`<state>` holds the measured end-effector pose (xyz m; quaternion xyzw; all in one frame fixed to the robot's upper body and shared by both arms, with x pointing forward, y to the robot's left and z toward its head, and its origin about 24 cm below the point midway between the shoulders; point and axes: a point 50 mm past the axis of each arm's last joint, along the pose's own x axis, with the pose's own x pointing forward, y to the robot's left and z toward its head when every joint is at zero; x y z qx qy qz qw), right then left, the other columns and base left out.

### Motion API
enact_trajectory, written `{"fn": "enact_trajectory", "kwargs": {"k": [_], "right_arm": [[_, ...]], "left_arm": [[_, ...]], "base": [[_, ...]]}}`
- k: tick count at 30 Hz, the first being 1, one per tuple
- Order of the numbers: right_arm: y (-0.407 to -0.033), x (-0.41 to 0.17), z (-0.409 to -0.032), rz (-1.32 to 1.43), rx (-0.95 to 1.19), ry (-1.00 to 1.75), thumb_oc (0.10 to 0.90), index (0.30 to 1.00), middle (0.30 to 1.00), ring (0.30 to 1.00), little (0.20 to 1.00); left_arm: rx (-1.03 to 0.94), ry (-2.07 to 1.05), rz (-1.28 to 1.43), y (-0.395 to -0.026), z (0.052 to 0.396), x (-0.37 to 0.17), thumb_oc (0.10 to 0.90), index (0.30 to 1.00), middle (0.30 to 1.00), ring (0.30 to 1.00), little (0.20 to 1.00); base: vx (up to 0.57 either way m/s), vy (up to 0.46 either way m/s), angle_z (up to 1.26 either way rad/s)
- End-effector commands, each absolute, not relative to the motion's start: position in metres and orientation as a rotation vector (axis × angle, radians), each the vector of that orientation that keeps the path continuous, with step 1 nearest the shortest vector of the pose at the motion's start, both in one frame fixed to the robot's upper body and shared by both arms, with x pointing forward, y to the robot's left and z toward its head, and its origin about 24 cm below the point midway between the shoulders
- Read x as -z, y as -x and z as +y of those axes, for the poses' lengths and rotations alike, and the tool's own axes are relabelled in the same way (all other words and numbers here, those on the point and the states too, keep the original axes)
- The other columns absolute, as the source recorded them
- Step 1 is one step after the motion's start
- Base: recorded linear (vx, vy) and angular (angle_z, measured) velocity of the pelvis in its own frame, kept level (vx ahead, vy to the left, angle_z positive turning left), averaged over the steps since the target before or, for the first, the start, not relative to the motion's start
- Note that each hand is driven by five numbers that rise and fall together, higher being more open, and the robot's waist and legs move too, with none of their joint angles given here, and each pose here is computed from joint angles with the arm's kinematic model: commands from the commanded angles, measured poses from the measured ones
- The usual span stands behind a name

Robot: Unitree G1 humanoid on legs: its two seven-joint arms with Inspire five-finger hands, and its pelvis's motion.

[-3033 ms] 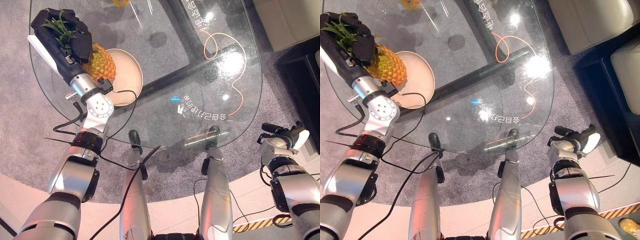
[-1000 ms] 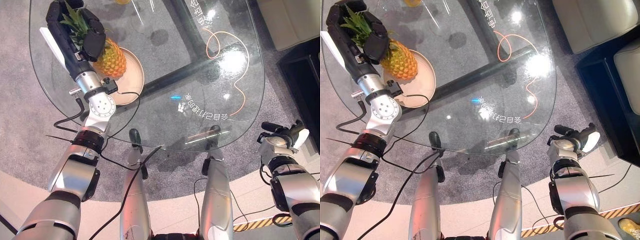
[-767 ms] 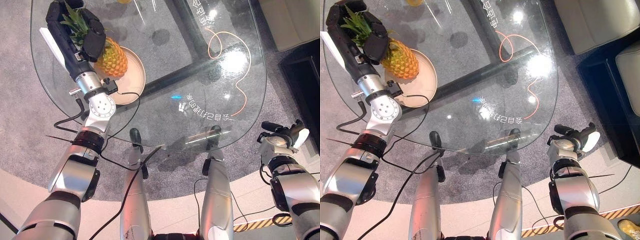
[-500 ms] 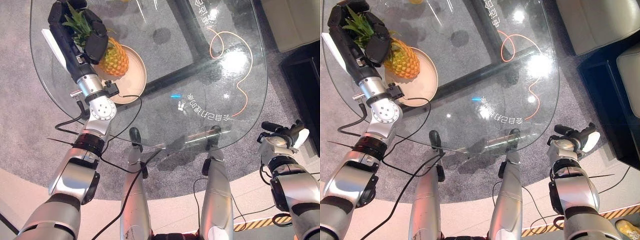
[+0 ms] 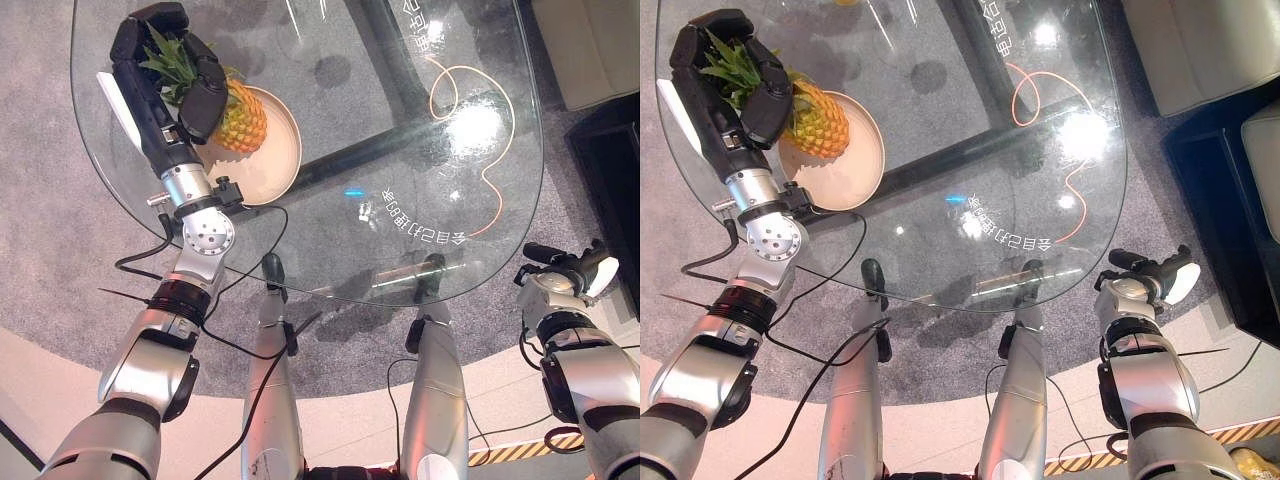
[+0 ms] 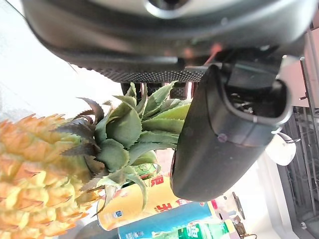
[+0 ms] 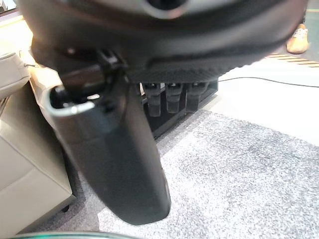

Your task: Pick up the fruit to the plate

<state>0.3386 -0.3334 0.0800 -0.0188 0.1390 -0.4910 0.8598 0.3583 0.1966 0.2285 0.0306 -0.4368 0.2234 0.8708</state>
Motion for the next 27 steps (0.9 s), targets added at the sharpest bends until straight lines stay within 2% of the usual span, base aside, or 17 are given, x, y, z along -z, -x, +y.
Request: {"fn": "enact_trajectory", "kwargs": {"k": [1, 2, 3, 27], "right_arm": [[-0.317, -0.089, -0.368, 0.249, 1.193, 0.085, 0.800, 0.900, 0.900, 0.900, 0.900], [-0.316, -0.087, -0.368, 0.254, 1.194, 0.088, 0.800, 0.900, 0.900, 0.900, 0.900], [-0.316, -0.087, -0.368, 0.253, 1.194, 0.088, 0.800, 0.900, 0.900, 0.900, 0.900], [-0.311, -0.084, -0.372, 0.259, 1.212, 0.075, 0.800, 0.900, 0.900, 0.900, 0.900]], "left_arm": [[-0.427, 0.016, -1.133, -0.343, 0.192, -0.263, 0.553, 0.688, 0.688, 0.688, 0.653], [-0.426, 0.015, -1.123, -0.343, 0.193, -0.259, 0.644, 0.766, 0.766, 0.766, 0.744], [-0.427, 0.010, -1.122, -0.342, 0.194, -0.257, 0.800, 0.900, 0.900, 0.900, 0.900], [-0.429, -0.029, -1.197, -0.327, 0.188, -0.249, 0.800, 0.900, 0.900, 0.900, 0.900]], "base": [[0.00, 0.000, 0.00], [0.00, 0.000, 0.00], [0.00, 0.000, 0.00], [0.00, 0.000, 0.00]]}}
